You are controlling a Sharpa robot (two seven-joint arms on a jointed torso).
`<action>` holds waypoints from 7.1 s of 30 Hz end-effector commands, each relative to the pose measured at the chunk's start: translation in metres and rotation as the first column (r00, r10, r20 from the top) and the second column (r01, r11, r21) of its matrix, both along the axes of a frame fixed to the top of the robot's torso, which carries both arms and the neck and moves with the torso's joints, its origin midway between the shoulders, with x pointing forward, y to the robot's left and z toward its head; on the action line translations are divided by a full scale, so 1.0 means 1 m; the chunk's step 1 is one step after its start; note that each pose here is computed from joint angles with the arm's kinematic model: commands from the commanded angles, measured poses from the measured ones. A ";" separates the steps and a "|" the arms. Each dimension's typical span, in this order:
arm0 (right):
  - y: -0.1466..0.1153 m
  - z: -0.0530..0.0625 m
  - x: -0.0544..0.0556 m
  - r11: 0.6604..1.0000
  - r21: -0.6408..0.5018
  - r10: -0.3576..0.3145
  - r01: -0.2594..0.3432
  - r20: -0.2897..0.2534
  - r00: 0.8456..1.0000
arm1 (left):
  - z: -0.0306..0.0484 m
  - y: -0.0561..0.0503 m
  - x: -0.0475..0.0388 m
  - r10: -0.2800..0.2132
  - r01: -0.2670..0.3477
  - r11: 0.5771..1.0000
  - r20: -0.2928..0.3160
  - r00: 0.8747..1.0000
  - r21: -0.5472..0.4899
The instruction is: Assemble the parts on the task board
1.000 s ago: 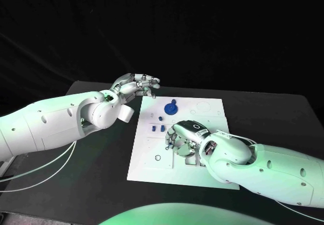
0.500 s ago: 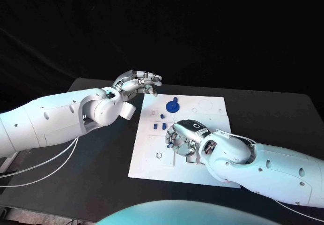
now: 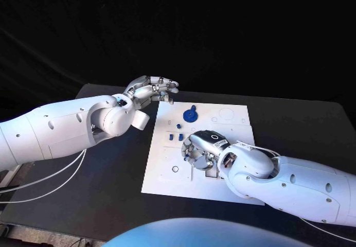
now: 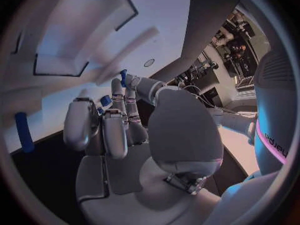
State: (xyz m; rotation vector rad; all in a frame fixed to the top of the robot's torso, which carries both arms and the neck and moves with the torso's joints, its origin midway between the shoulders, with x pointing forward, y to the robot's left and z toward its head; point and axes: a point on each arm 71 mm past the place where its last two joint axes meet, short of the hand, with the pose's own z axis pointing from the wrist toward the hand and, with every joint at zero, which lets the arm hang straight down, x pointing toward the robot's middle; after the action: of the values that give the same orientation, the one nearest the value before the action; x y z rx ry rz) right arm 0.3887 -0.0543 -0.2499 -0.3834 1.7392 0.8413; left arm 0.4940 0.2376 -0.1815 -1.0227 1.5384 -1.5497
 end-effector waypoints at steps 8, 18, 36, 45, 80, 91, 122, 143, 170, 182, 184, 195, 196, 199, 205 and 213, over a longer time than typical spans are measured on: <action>0.006 -0.004 -0.005 0.997 -0.062 0.038 -0.038 -0.004 0.999 | 0.0010 -0.003 -0.0012 -0.023 0.023 1.000 -0.002 1.000 -0.011; 0.009 -0.007 -0.008 0.994 -0.092 0.062 -0.063 -0.022 0.998 | 0.0010 -0.002 -0.0016 -0.025 0.025 1.000 -0.004 1.000 -0.009; -0.002 0.000 -0.008 0.999 0.025 0.027 -0.027 0.013 1.000 | 0.0006 -0.001 -0.0021 -0.031 0.031 1.000 -0.011 0.999 -0.005; -0.022 0.014 -0.008 0.996 0.082 -0.019 0.018 0.016 1.000 | 0.0005 0.000 -0.0021 -0.030 0.030 1.000 -0.011 0.999 -0.004; -0.103 0.040 0.043 0.977 -0.163 -0.141 0.137 -0.008 0.990 | -0.0001 0.004 -0.0022 -0.029 0.029 1.000 -0.015 0.999 -0.001; -0.105 0.039 0.047 0.971 -0.175 -0.159 0.161 0.027 0.987 | -0.0002 0.005 -0.0025 -0.030 0.030 1.000 -0.018 0.999 0.000; -0.097 0.033 0.045 0.971 -0.192 -0.145 0.143 0.002 0.989 | -0.0004 0.005 -0.0030 -0.035 0.035 0.999 -0.022 0.999 0.001; -0.104 0.040 0.048 0.962 -0.096 -0.247 0.255 0.084 0.965 | -0.0005 0.006 -0.0029 -0.035 0.035 0.999 -0.023 0.999 0.004; -0.033 0.062 -0.007 0.994 0.104 -0.028 0.018 0.094 0.995 | -0.0025 0.003 0.0003 -0.040 0.040 0.999 -0.024 0.999 0.004; 0.007 0.041 -0.027 0.986 0.125 0.102 -0.106 0.042 0.994 | -0.0033 -0.003 0.0005 -0.052 0.052 0.999 -0.027 0.998 0.002; 0.009 0.037 -0.027 0.986 0.123 0.113 -0.117 0.042 0.993 | -0.0035 -0.004 0.0006 -0.053 0.053 0.999 -0.027 0.998 0.006; 0.017 0.018 -0.027 0.987 0.072 0.142 -0.142 0.006 0.990 | -0.0037 -0.006 0.0008 -0.062 0.063 0.998 -0.021 0.998 0.019; 0.017 0.017 -0.026 0.988 0.065 0.143 -0.143 0.003 0.990 | -0.0036 -0.006 0.0008 -0.063 0.063 0.998 -0.021 0.998 0.019; 0.018 0.014 -0.026 0.988 0.047 0.147 -0.146 -0.007 0.989 | -0.0036 -0.007 0.0008 -0.065 0.065 0.998 -0.021 0.998 0.018; 0.020 0.011 -0.025 0.989 0.024 0.148 -0.147 -0.014 0.989 | -0.0039 -0.007 0.0010 -0.064 0.064 0.998 -0.023 0.998 0.021; 0.022 0.007 -0.025 0.989 -0.017 0.145 -0.145 -0.023 0.989 | -0.0039 -0.008 0.0010 -0.066 0.066 0.998 -0.024 0.998 0.021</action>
State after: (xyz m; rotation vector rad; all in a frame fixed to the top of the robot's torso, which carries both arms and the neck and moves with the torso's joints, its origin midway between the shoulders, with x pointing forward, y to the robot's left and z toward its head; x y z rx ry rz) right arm 0.3652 -0.0330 -0.2397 -0.4764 1.7315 0.9682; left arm 0.4955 0.2325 -0.1864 -1.0041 1.6082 -1.5493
